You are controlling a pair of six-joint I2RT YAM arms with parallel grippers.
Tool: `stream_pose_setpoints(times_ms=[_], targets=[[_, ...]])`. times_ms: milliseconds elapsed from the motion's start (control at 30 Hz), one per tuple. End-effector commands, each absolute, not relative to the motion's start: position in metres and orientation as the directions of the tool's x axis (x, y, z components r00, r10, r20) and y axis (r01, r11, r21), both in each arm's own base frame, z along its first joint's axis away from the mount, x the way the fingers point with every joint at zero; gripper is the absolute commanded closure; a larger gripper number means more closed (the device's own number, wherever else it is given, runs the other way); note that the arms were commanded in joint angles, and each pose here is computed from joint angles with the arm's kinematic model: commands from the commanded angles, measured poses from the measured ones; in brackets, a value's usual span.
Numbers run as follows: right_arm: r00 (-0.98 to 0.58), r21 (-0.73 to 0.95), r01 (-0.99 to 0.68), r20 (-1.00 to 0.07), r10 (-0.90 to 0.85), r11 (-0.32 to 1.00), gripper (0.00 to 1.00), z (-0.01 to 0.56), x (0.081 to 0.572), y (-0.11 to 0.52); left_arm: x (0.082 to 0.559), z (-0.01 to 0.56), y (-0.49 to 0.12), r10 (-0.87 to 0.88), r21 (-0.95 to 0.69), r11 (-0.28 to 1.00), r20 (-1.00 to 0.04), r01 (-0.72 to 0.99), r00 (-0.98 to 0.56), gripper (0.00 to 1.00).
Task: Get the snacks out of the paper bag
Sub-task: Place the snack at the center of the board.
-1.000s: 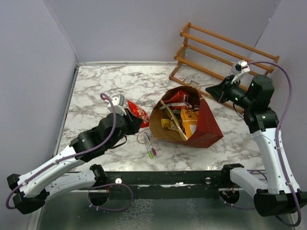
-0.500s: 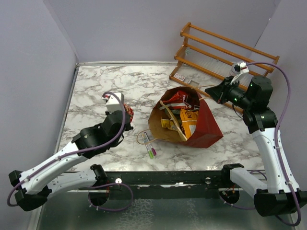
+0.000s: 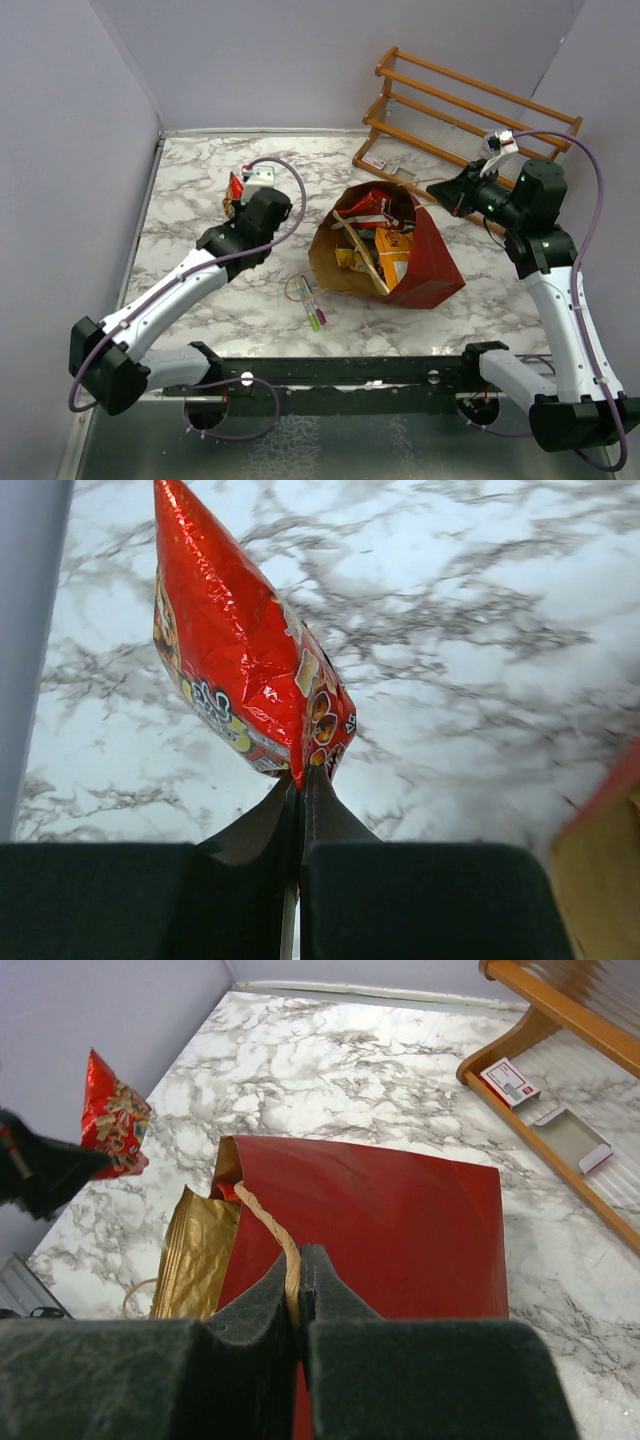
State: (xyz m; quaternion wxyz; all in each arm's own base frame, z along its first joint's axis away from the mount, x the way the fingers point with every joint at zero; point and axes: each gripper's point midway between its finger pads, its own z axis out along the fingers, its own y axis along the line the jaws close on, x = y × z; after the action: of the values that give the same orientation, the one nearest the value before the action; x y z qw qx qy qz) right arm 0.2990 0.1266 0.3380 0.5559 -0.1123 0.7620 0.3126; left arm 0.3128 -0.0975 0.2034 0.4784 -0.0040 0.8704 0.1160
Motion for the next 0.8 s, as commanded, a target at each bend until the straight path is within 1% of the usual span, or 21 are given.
stream_pose_setpoints(times_ms=[0, 167, 333, 533, 700, 767], targets=[[-0.309, 0.333, -0.539, -0.933, 0.187, 0.774, 0.99, 0.351, 0.296, 0.127, 0.354, 0.193, -0.081, 0.127, 0.266, 0.951, -0.804, -0.159, -0.581, 1.0], [-0.308, 0.34, -0.548, -0.932, 0.193, 0.764, 0.99, 0.349, 0.294, 0.129, 0.405, 0.171, -0.048, 0.182, 0.436, 0.87, -0.716, -0.229, -0.674, 1.0], [-0.299, 0.33, -0.547, -0.935, 0.189, 0.769, 0.99, 0.35, 0.293, 0.13, 0.451, 0.156, -0.004, 0.228, 0.635, 0.717, -0.603, -0.287, -0.765, 1.0], [-0.294, 0.315, -0.542, -0.939, 0.175, 0.779, 0.99, 0.347, 0.291, 0.131, 0.486, 0.145, 0.036, 0.263, 0.74, 0.594, -0.549, -0.315, -0.794, 1.0], [-0.302, 0.317, -0.544, -0.938, 0.172, 0.777, 0.99, 0.346, 0.292, 0.134, 0.501, 0.126, 0.058, 0.324, 0.835, 0.482, -0.452, -0.267, -0.831, 1.0], [-0.304, 0.319, -0.543, -0.937, 0.172, 0.777, 0.99, 0.345, 0.293, 0.134, 0.504, 0.114, 0.062, 0.327, 0.847, 0.473, -0.426, -0.244, -0.843, 1.0]])
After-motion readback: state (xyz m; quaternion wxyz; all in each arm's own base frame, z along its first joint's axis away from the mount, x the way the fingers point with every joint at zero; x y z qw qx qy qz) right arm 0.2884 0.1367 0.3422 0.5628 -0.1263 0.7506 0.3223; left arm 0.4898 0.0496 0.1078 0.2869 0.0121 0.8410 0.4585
